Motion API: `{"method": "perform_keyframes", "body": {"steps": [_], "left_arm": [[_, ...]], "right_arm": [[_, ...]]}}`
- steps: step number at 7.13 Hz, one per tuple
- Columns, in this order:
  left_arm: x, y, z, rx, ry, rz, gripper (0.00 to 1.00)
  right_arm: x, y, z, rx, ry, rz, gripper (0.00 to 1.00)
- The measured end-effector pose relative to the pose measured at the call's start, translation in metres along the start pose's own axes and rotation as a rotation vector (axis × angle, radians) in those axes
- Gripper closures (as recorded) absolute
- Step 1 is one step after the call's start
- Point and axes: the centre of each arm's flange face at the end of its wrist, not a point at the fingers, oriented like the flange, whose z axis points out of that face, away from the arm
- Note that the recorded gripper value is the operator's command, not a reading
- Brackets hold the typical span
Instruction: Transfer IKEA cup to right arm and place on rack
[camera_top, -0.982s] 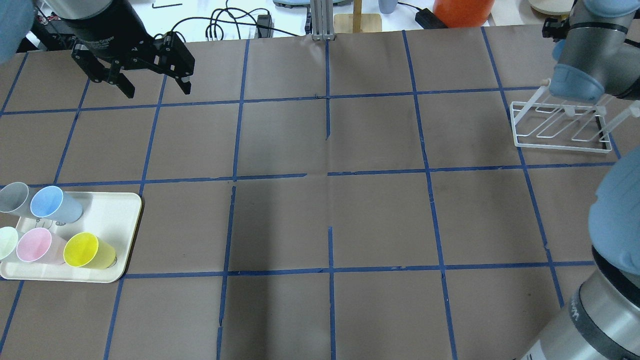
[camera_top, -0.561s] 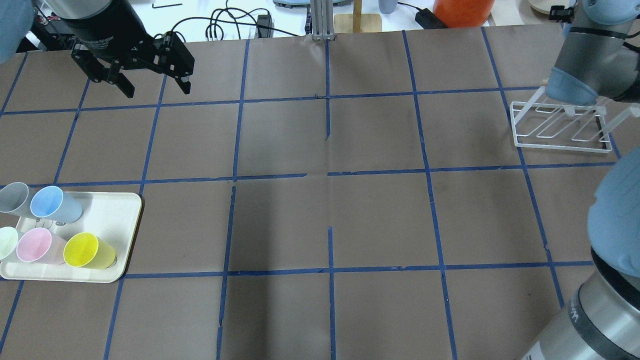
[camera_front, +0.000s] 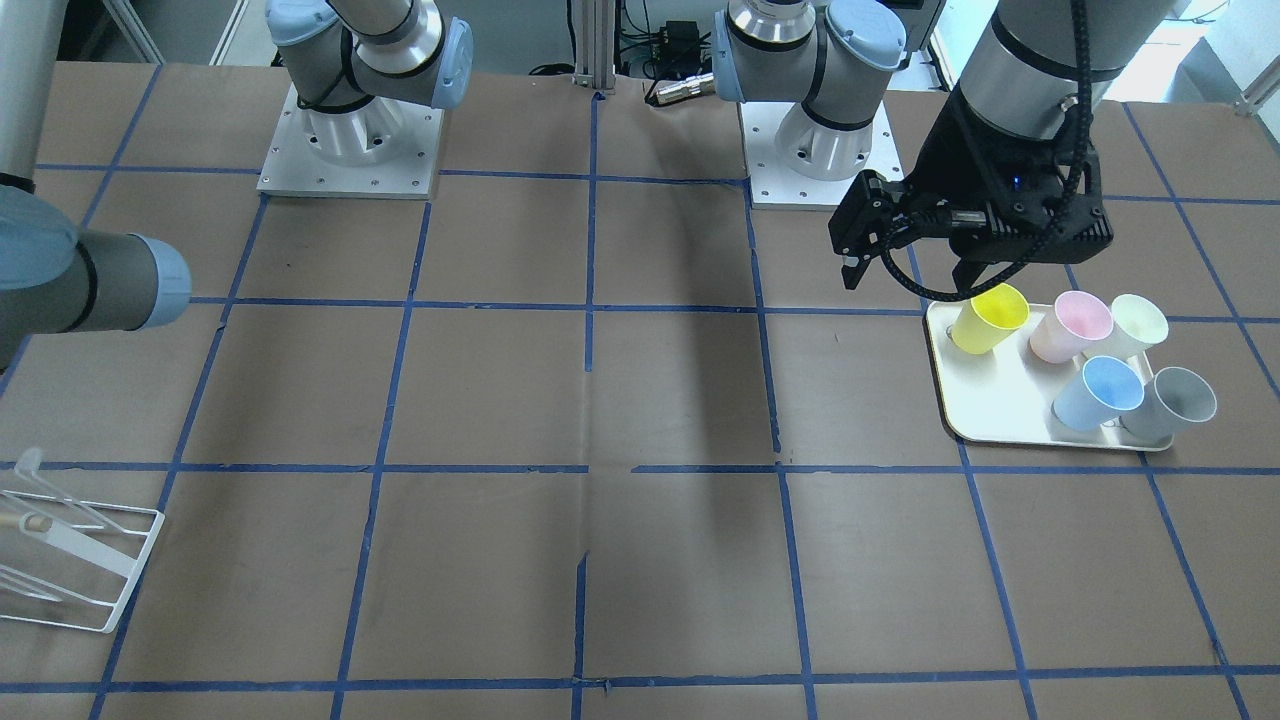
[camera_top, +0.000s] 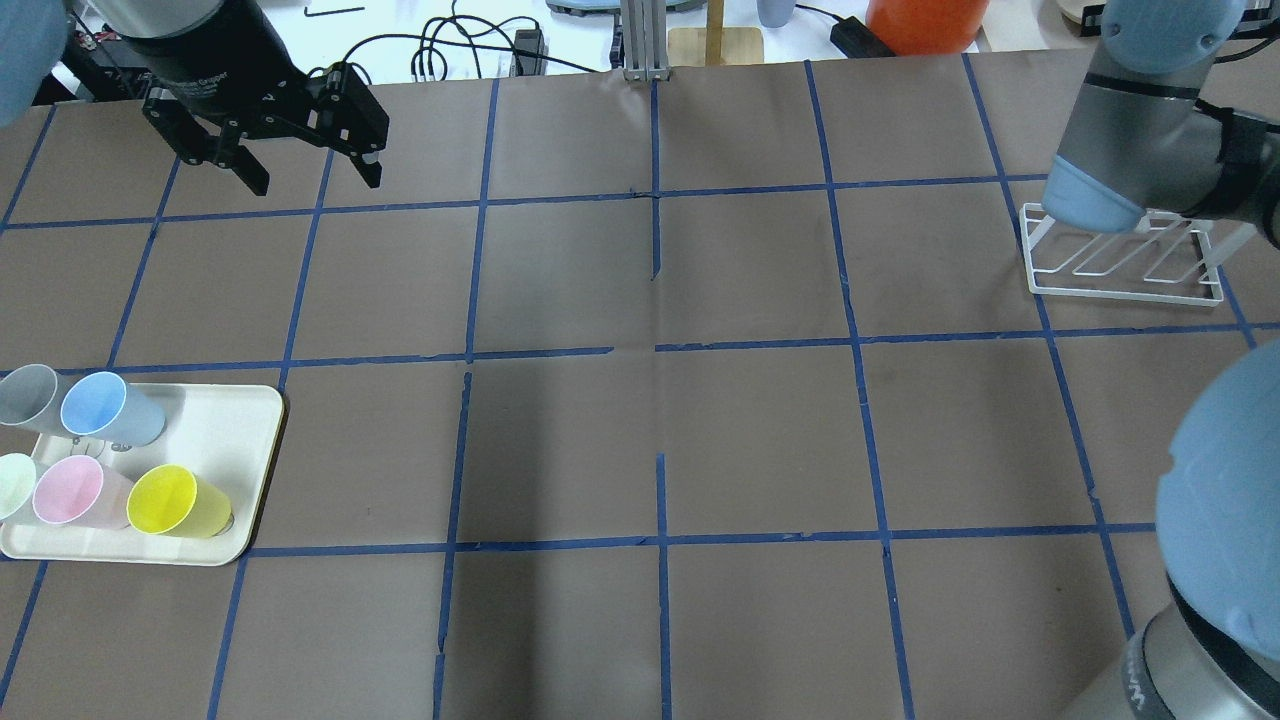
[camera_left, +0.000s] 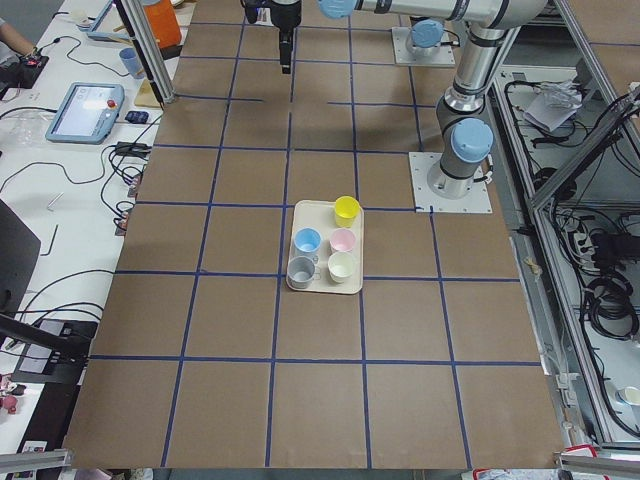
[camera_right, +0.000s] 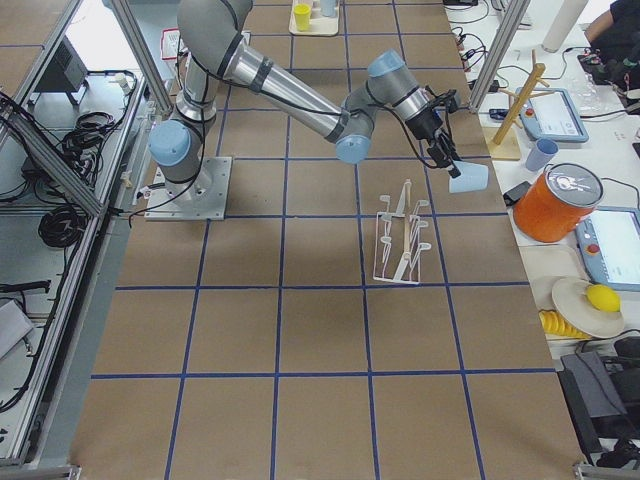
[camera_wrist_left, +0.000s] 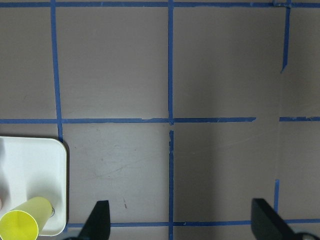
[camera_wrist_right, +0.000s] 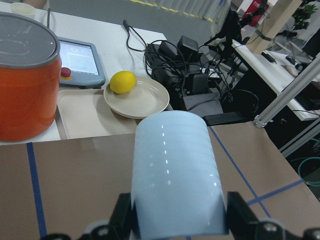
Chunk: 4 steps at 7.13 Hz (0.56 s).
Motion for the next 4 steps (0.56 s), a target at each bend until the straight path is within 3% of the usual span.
{"method": "perform_keyframes", "body": {"steps": [2, 4], "left_arm": [[-0.001, 0.0, 0.0, 0.001, 0.0, -0.001, 0.0], [-0.001, 0.0, -0.001, 0.002, 0.0, -0.001, 0.0]], "right_arm": [[-0.02, 0.045, -0.024, 0.037, 0.092, -0.022, 1.0], [-0.025, 0.082, -0.042, 0.065, 0.121, -0.019, 1.0]]}}
